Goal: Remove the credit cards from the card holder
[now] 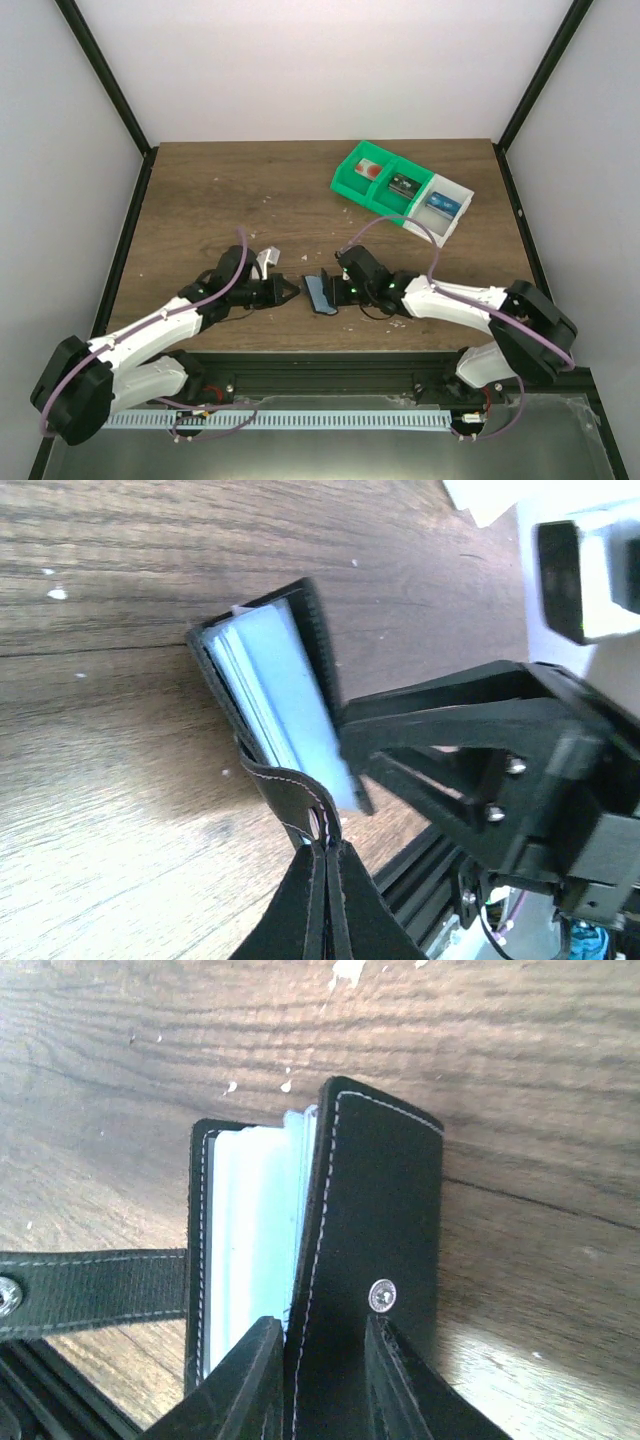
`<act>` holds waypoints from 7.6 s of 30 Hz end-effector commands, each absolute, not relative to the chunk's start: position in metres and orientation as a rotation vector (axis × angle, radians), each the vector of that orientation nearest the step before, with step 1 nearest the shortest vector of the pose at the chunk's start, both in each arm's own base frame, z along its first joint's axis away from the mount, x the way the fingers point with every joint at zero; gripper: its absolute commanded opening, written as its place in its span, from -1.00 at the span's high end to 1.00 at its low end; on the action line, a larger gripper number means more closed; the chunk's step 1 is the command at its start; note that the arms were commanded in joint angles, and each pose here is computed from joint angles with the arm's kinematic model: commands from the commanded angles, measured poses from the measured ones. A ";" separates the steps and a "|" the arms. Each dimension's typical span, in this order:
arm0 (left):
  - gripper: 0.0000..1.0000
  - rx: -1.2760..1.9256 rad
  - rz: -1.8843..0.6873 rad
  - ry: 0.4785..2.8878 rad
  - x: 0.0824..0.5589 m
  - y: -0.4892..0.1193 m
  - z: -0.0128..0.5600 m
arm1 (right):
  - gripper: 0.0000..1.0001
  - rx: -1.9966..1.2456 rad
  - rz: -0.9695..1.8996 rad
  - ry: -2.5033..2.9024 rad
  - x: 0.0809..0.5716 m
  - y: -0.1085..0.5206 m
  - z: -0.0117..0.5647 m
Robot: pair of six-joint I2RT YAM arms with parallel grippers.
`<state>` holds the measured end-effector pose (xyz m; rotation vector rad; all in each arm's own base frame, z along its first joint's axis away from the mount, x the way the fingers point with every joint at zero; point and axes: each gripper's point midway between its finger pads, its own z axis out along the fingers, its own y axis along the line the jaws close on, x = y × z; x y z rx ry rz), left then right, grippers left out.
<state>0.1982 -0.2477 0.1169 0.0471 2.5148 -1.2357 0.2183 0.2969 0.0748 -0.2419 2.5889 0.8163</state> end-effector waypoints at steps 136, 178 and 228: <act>0.76 0.005 -1.358 2.526 0.225 -0.261 0.066 | 0.80 -0.167 0.899 2.701 0.200 0.286 0.009; 1.00 -0.069 -1.461 2.514 0.190 -0.255 0.066 | -0.37 -0.269 1.082 2.736 0.177 0.336 0.049; 1.00 -0.082 -1.422 2.552 0.192 -0.255 0.060 | -0.22 -0.282 1.107 2.640 0.183 0.336 0.092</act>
